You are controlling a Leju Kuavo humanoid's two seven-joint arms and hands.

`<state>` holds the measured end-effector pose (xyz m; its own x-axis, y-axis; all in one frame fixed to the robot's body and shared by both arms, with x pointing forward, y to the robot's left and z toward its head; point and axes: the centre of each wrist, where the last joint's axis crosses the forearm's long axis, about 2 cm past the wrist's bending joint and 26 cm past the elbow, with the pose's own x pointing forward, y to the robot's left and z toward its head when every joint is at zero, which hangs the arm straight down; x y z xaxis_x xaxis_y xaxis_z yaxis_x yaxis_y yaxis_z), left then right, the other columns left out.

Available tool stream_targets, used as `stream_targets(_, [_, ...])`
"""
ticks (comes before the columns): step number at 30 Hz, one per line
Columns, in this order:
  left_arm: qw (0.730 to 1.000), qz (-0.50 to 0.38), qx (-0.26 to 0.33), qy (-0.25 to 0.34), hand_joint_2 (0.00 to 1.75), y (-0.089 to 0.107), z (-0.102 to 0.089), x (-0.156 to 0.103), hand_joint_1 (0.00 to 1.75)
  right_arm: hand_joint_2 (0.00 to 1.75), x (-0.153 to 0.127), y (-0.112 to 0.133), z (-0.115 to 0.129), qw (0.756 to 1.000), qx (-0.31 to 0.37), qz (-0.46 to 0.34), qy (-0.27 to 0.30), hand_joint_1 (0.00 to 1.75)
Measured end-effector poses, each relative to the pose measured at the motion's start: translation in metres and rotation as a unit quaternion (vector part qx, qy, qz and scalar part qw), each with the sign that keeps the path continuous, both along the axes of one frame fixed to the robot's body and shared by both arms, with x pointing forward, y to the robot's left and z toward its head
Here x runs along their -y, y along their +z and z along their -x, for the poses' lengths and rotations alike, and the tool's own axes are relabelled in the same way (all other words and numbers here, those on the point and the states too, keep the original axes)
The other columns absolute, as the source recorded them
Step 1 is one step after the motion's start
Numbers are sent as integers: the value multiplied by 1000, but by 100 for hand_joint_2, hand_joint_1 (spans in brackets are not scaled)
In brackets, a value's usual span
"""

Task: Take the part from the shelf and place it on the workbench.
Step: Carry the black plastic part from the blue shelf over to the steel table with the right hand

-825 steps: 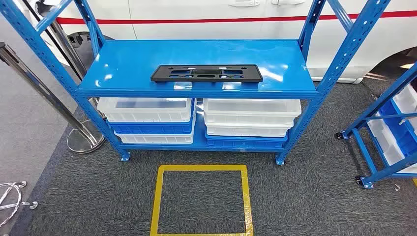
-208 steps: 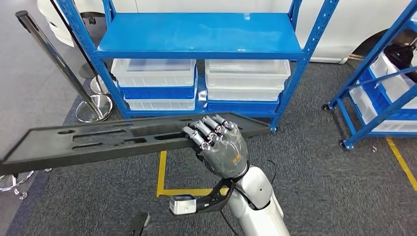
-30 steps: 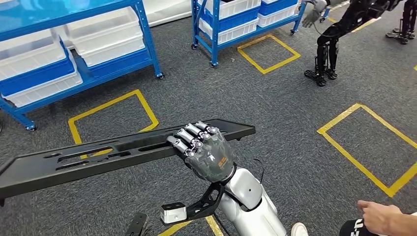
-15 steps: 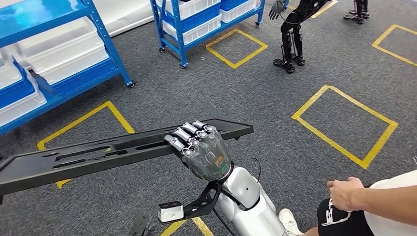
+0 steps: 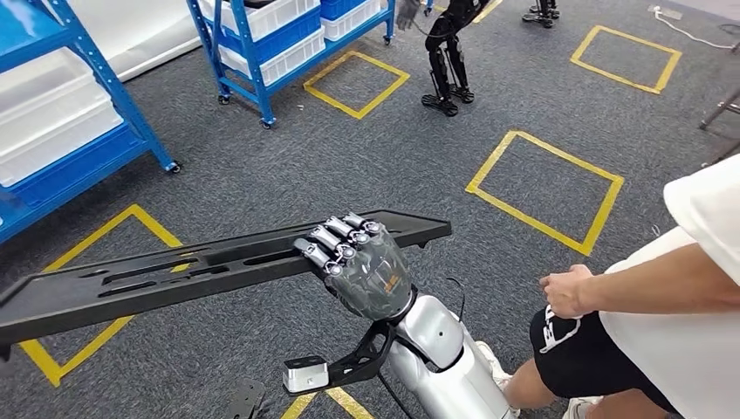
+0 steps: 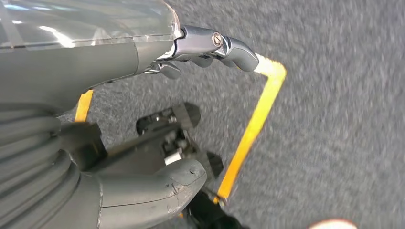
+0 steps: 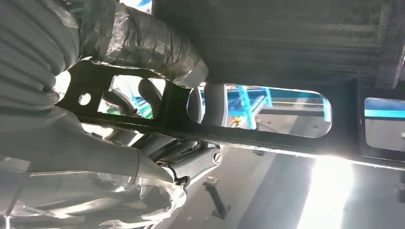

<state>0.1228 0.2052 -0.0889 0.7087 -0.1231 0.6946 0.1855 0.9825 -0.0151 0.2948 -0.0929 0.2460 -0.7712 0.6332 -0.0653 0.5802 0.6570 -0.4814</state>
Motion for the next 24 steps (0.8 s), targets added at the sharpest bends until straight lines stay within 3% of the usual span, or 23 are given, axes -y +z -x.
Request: stream_targets(24, [1000, -4, 4, 0, 175, 0, -1, -1, 0, 175, 0, 3, 4, 1000, 13, 3, 3, 175])
